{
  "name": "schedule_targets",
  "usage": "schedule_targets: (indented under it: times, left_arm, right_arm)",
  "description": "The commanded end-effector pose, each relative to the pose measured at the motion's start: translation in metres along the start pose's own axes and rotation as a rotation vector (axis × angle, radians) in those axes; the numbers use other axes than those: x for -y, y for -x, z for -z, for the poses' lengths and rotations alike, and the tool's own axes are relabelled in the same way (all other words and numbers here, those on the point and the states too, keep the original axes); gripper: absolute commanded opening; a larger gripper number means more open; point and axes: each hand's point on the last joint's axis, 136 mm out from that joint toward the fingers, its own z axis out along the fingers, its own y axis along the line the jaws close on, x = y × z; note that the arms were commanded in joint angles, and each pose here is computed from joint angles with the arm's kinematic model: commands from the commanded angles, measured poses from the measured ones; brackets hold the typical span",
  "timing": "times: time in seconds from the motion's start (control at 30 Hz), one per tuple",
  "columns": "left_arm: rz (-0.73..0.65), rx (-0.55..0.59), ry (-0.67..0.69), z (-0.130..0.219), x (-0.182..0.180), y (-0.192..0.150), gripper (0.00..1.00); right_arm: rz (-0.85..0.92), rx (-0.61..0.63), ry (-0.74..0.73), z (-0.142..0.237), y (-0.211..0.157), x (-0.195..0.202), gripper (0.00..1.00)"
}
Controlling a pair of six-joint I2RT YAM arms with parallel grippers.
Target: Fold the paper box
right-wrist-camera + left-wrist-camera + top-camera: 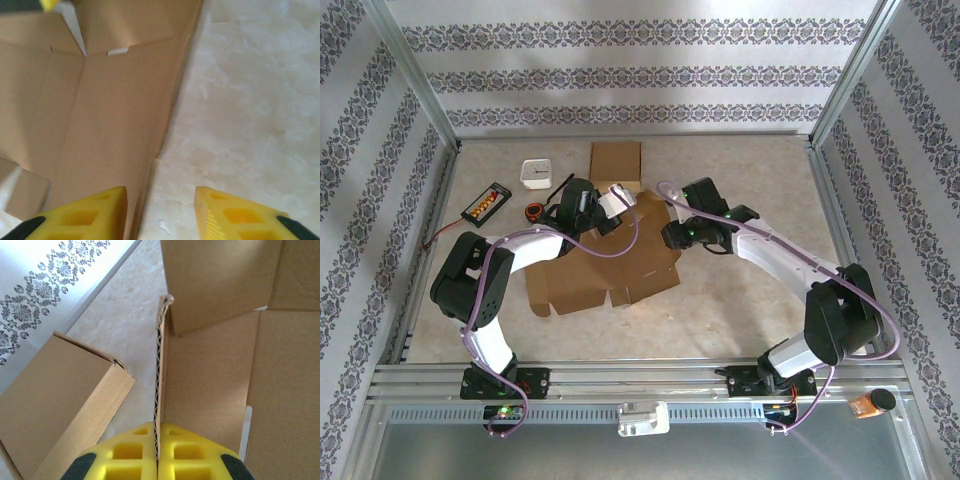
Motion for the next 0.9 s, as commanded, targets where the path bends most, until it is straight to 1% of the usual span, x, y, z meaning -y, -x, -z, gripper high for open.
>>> schedule_targets:
  times: [0.0, 0.1, 0.13, 0.2, 0.33, 0.5, 0.63, 0.7, 0.8, 0.87]
  left_arm:
    - [-0.008, -0.023, -0.005, -0.005, -0.003, -0.001, 0.00]
    - [0.021, -0.017, -0.003, -0.006, -0.008, 0.006, 0.00]
    - [0.039, -0.016, -0.005, -0.006, -0.009, 0.008, 0.00]
    - [0.080, -0.012, -0.010, -0.007, -0.012, 0.014, 0.00]
    - [0.186, -0.016, -0.077, -0.011, -0.009, 0.023, 0.00]
    - [0.255, 0.000, -0.168, -0.013, 0.003, 0.031, 0.00]
    - [0.264, 0.049, -0.155, -0.010, 0.002, 0.037, 0.00]
    - [0.267, 0.079, -0.155, -0.006, 0.003, 0.043, 0.00]
    - [0.287, 0.167, -0.160, 0.004, 0.007, 0.061, 0.00]
    - [0.336, 0.230, -0.154, 0.012, 0.007, 0.072, 0.00]
  right_arm:
    - [0.082, 0.033, -0.112, 0.011, 0.016, 0.011, 0.29]
    - [0.151, 0.064, -0.146, 0.019, 0.024, 0.011, 0.19]
    - [0.182, 0.080, -0.162, 0.022, 0.027, 0.011, 0.17]
    - [0.240, 0.116, -0.181, 0.028, 0.034, 0.010, 0.16]
    - [0.336, 0.168, -0.201, 0.034, 0.043, 0.010, 0.14]
    - [0.441, 0.160, -0.172, 0.031, 0.044, 0.003, 0.13]
    - [0.449, 0.134, -0.214, 0.026, 0.050, 0.010, 0.13]
    - [0.442, 0.128, -0.283, 0.025, 0.058, 0.018, 0.14]
    - [0.483, 0.155, -0.378, 0.025, 0.072, 0.025, 0.14]
    - [0.522, 0.189, -0.449, 0.030, 0.083, 0.030, 0.14]
